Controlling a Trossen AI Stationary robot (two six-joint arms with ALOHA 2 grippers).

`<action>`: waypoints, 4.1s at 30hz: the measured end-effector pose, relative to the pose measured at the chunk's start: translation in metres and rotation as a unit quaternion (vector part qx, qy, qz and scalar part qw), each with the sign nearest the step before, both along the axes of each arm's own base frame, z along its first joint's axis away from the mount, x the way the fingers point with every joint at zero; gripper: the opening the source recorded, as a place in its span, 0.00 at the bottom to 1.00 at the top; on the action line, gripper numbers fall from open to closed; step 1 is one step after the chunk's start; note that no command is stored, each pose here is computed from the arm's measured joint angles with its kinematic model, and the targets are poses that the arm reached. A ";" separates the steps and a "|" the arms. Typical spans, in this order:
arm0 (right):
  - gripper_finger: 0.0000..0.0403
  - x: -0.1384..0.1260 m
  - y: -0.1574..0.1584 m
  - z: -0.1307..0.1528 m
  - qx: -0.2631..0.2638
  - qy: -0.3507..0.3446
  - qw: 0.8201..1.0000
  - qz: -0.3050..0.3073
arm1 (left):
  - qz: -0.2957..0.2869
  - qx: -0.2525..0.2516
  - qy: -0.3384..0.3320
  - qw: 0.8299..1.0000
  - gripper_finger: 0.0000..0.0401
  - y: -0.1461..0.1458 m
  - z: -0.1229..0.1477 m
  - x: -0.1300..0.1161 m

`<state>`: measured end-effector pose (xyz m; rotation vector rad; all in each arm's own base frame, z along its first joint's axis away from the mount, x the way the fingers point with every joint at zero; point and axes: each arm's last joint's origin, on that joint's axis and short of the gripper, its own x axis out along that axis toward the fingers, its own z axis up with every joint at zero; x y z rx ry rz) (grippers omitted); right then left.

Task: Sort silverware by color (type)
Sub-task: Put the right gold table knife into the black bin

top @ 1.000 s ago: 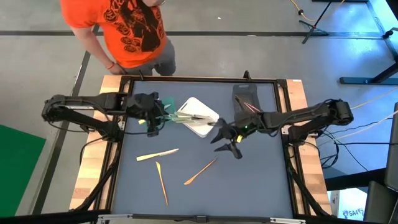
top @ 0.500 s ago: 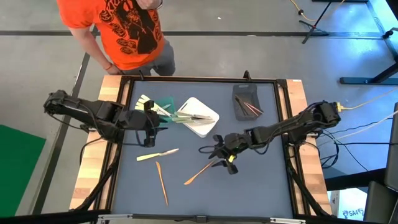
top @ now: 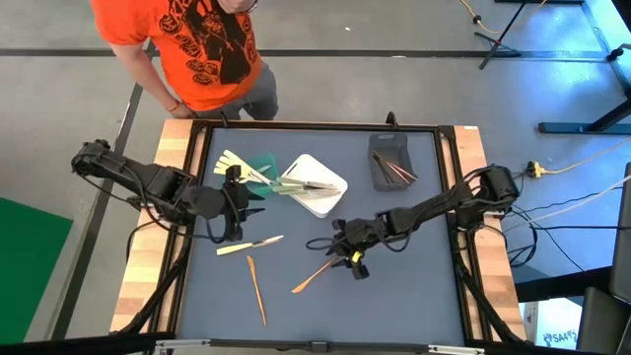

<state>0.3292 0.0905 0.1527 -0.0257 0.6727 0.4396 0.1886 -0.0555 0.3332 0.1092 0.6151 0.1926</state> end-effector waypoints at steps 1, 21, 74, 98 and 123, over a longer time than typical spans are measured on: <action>0.42 0.001 0.000 -0.002 0.000 0.001 1.000 0.000 | 0.000 0.000 -0.003 1.000 0.28 -0.001 0.000 0.000; 0.42 0.007 0.001 -0.028 -0.023 0.013 1.000 0.010 | 0.001 0.002 -0.011 1.000 0.28 -0.002 0.001 0.000; 0.03 0.009 0.002 -0.052 -0.030 0.039 0.999 0.013 | 0.000 0.002 -0.010 1.000 0.28 -0.002 0.001 0.000; 0.02 0.009 0.002 -0.048 -0.023 0.034 0.999 0.016 | 0.000 0.002 -0.010 1.000 0.28 -0.002 0.001 0.000; 0.02 0.013 0.003 -0.032 -0.005 -0.015 1.000 0.023 | 0.000 0.002 -0.010 1.000 0.28 -0.002 0.001 0.000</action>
